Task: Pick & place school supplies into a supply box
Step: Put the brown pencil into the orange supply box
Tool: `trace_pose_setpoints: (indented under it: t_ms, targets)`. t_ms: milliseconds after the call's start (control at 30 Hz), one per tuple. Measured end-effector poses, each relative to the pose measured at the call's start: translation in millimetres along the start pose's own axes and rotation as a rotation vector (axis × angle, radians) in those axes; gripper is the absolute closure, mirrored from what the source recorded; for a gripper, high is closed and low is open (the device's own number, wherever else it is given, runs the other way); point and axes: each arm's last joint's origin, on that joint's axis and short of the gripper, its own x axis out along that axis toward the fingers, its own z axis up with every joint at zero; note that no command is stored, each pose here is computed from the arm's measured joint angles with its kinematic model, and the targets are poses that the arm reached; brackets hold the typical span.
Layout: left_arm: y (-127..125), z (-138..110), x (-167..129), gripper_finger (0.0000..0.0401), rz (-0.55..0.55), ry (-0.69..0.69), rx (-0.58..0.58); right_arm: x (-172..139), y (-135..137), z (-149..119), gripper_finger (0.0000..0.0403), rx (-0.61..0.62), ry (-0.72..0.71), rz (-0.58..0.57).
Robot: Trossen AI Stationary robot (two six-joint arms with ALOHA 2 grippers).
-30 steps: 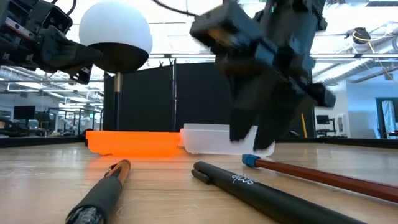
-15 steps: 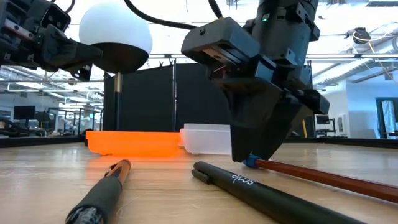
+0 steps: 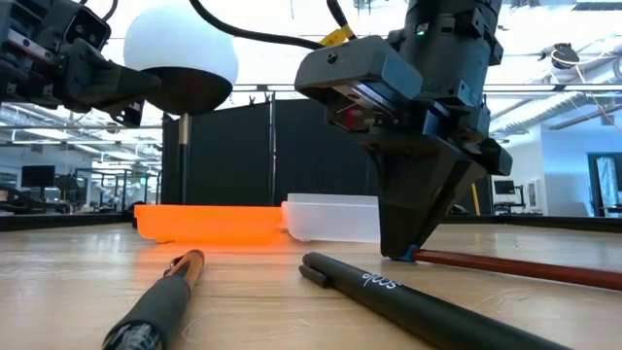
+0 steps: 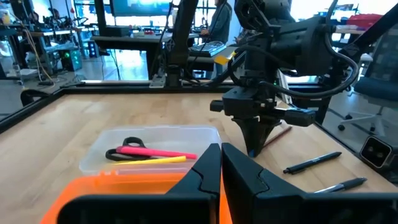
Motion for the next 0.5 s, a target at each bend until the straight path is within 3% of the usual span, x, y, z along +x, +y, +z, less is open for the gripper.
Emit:
trace_pose_setpoints:
  t_ms: [300, 500]
  targets:
    - [0, -1, 0, 0.0382, -0.009, 0.01, -0.043, -39, 5, 9, 0.0393, -0.007, -0.001, 0.188]
    - [0, -2, 0, 0.0382, -0.008, 0.025, -0.048, -91, 9, 15, 0.0393, 0.057, -0.08, 0.384]
